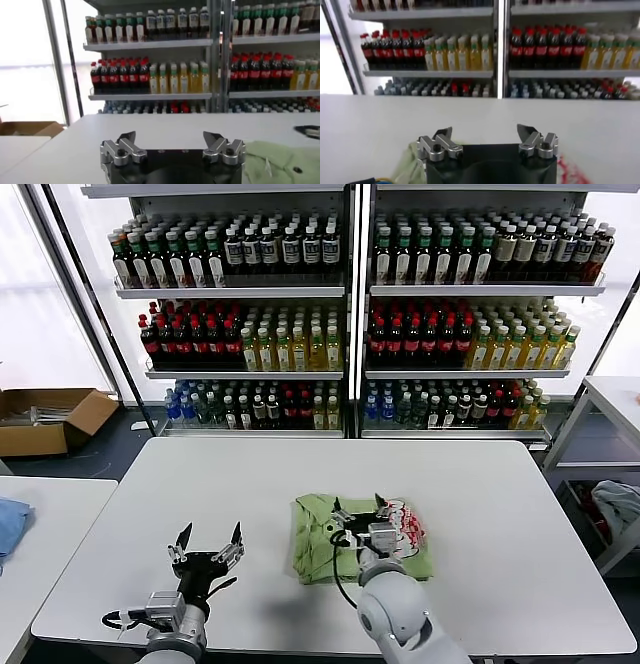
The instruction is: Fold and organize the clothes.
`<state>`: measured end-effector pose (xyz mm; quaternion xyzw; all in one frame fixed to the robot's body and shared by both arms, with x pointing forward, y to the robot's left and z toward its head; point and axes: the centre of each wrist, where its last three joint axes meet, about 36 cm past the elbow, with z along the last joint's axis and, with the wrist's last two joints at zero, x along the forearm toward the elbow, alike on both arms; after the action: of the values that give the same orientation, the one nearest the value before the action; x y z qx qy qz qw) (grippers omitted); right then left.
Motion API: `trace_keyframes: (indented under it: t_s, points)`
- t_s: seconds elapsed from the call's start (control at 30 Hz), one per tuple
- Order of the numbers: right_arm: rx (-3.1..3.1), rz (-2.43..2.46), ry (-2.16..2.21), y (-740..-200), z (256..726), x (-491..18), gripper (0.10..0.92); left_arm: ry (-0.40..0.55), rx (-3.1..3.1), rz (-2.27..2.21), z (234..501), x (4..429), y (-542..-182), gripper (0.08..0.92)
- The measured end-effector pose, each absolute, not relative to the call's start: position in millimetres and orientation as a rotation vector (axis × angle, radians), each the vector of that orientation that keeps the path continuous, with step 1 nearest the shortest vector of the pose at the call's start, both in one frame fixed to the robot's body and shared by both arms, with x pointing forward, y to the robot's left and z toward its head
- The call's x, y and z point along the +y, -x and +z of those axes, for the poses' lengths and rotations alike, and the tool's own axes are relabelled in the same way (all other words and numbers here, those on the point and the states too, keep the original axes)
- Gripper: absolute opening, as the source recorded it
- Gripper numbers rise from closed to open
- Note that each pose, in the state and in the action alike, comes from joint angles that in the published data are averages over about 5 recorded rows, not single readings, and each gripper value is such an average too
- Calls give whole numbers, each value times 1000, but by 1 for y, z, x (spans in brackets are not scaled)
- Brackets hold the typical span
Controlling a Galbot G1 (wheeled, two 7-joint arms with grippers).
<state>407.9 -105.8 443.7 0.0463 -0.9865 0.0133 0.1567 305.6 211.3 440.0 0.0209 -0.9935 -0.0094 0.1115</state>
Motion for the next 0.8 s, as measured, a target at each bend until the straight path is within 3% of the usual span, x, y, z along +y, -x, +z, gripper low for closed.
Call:
trace_keyframes:
  t_s: [0.43, 0.8]
  points:
    - [-2874, 144, 142, -376, 439, -198, 823, -143, -2985, -8, 436, 222, -310, 823]
    - [-2914, 228, 218, -366, 448, -236, 823, -195, -3015, -10, 434, 234, -308, 823]
